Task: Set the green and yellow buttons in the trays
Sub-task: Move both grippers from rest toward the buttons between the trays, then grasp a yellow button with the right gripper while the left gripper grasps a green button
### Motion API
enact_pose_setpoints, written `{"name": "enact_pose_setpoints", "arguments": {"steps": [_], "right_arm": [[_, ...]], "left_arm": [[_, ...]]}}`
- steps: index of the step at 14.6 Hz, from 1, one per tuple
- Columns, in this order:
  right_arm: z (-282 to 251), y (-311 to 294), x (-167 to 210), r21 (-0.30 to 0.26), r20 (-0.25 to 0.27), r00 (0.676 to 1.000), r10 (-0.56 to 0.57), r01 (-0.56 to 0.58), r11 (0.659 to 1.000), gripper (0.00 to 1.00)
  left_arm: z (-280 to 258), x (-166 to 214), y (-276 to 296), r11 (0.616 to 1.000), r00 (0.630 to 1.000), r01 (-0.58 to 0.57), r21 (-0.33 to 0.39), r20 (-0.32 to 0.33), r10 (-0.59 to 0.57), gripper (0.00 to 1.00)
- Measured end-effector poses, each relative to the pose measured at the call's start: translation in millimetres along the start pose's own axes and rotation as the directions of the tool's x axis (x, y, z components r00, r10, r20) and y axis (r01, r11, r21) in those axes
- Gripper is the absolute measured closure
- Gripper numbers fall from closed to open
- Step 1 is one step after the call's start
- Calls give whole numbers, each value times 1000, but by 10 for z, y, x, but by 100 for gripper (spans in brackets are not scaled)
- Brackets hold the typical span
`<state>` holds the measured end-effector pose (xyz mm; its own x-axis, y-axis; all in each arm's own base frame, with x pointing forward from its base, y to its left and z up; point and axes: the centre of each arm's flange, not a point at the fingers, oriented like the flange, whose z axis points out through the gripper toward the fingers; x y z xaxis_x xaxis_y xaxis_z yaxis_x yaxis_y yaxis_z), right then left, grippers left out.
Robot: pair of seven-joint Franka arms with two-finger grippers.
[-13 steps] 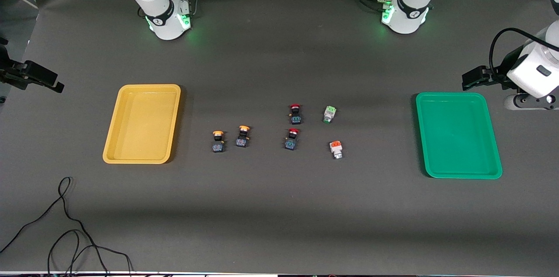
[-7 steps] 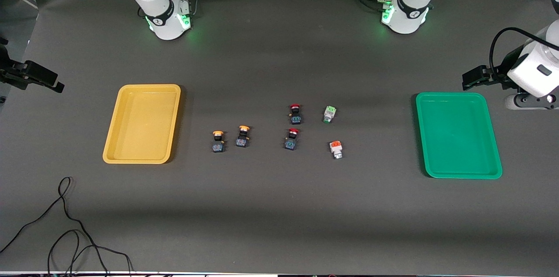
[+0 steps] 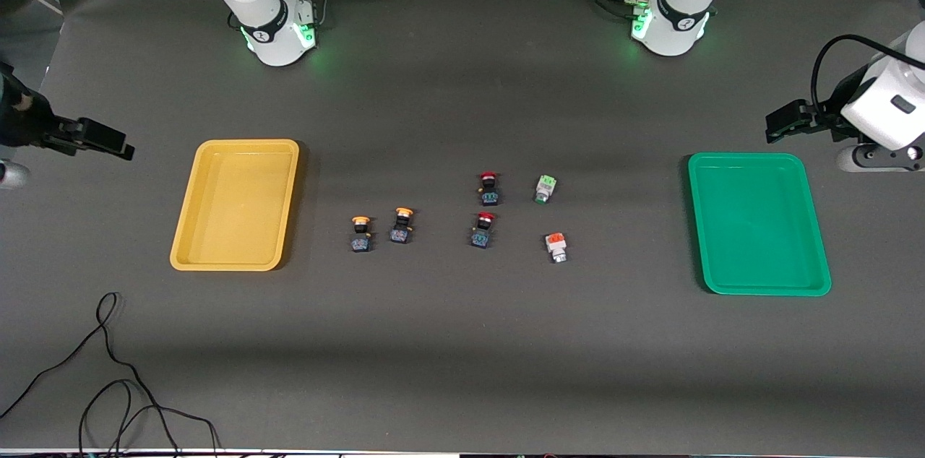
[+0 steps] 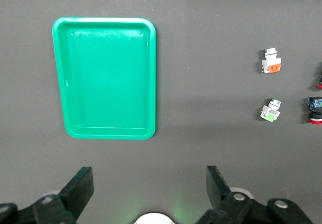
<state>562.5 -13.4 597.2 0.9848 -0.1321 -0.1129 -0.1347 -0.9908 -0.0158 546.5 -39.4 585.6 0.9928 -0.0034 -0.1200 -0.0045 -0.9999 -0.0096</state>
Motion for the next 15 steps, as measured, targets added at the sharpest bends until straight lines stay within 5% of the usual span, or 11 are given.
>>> {"name": "enact_pose_setpoints", "arguments": {"steps": [4,8,12,15], "right_arm": [[149,-388,172,9,8,999,-52,52,999,0],[574,-1146,393,4,-21,996,-87,87,996,0],[1365,-1664,546,20,-85,995,-49,51,998,0],[2049,-2043,532,16,-82,995,-53,54,998,0]], "left_arm": [[413,79,424,1000,1000,-9,1,-25,9,0],[731,-49,1430,1000,998,30,2,-58,-30,0],[946,-366,2392,996,994,-94,12,-47,94,0],[1057,-654,2930,979,978,-203,22,-35,203,0]]}}
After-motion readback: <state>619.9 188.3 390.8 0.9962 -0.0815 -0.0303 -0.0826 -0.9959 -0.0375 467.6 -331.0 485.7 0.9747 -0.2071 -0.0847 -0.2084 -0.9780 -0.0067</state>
